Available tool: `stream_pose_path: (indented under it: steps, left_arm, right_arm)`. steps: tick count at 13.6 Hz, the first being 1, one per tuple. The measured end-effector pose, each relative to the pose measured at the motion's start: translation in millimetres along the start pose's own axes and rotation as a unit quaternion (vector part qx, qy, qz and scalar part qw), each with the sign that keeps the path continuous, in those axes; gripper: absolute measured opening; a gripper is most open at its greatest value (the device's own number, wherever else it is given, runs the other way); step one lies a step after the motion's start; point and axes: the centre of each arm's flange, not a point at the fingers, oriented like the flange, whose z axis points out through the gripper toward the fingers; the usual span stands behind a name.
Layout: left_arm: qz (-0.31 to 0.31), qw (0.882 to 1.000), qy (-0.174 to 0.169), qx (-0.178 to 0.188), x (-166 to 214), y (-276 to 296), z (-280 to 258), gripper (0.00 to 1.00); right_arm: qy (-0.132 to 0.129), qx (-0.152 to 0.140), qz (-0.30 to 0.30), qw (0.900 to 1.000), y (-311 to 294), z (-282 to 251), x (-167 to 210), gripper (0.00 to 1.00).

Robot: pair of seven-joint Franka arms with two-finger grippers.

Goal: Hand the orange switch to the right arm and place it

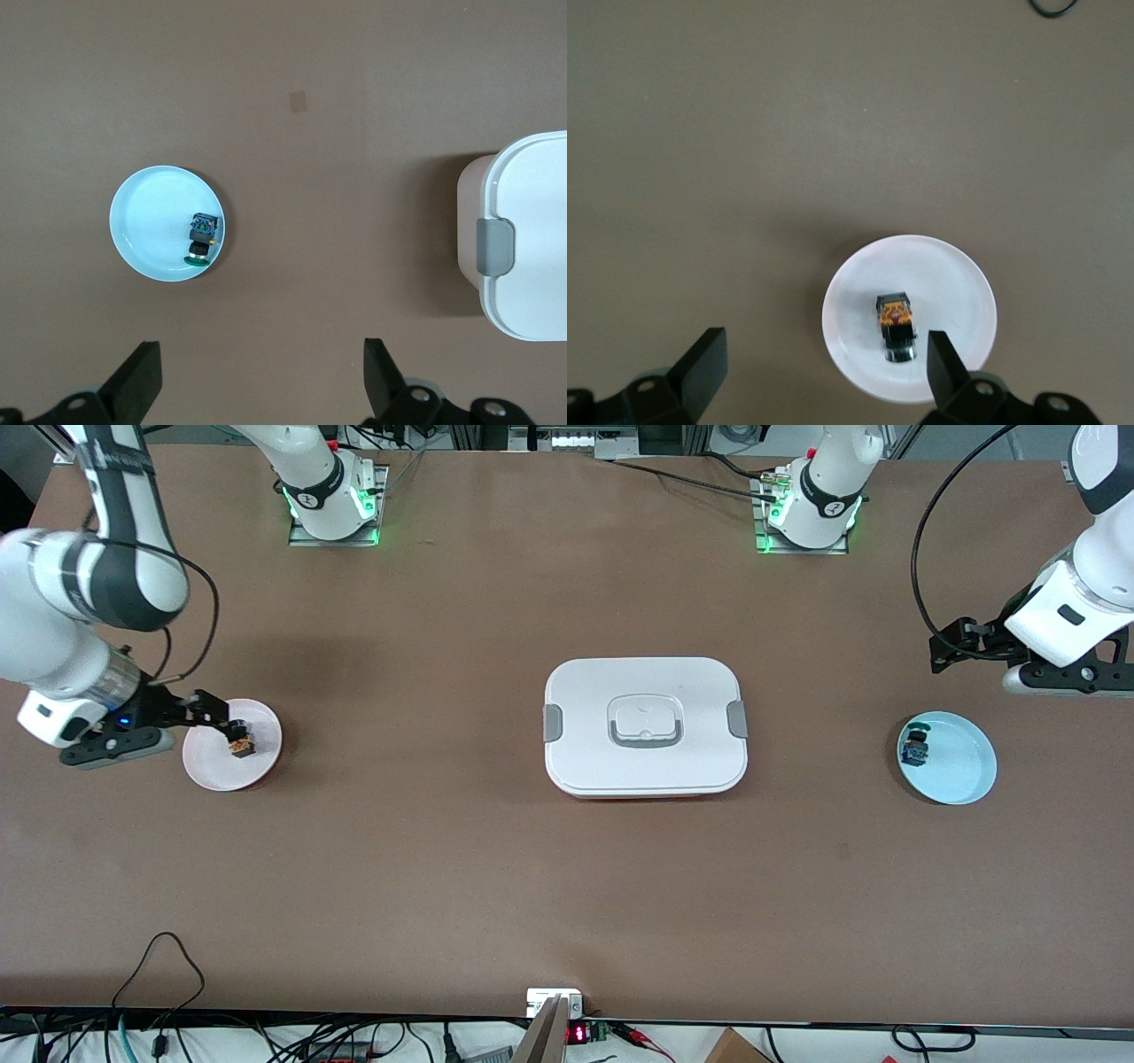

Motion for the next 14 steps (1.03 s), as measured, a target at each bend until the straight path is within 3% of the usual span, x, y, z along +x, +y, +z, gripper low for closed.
stream_pose_path:
  steps: [3, 8, 14]
  left_arm:
    - [0.0, 1.0, 0.0, 0.0, 0, 0, 0, 1.0]
    - [0.001, 1.0, 0.0, 0.0, 0, 1, 0, 1.0]
    - [0.004, 1.0, 0.002, 0.0, 0, 4, -1, 1.0]
  right_arm:
    - [-0.021, 0.004, 0.022, 1.0, -38, -67, 8, 1.0]
    - [-0.028, 0.01, 0.012, 0.999, -92, -167, -3, 1.0]
    - [-0.032, 0.01, 0.01, 0.999, -95, -184, -4, 1.0]
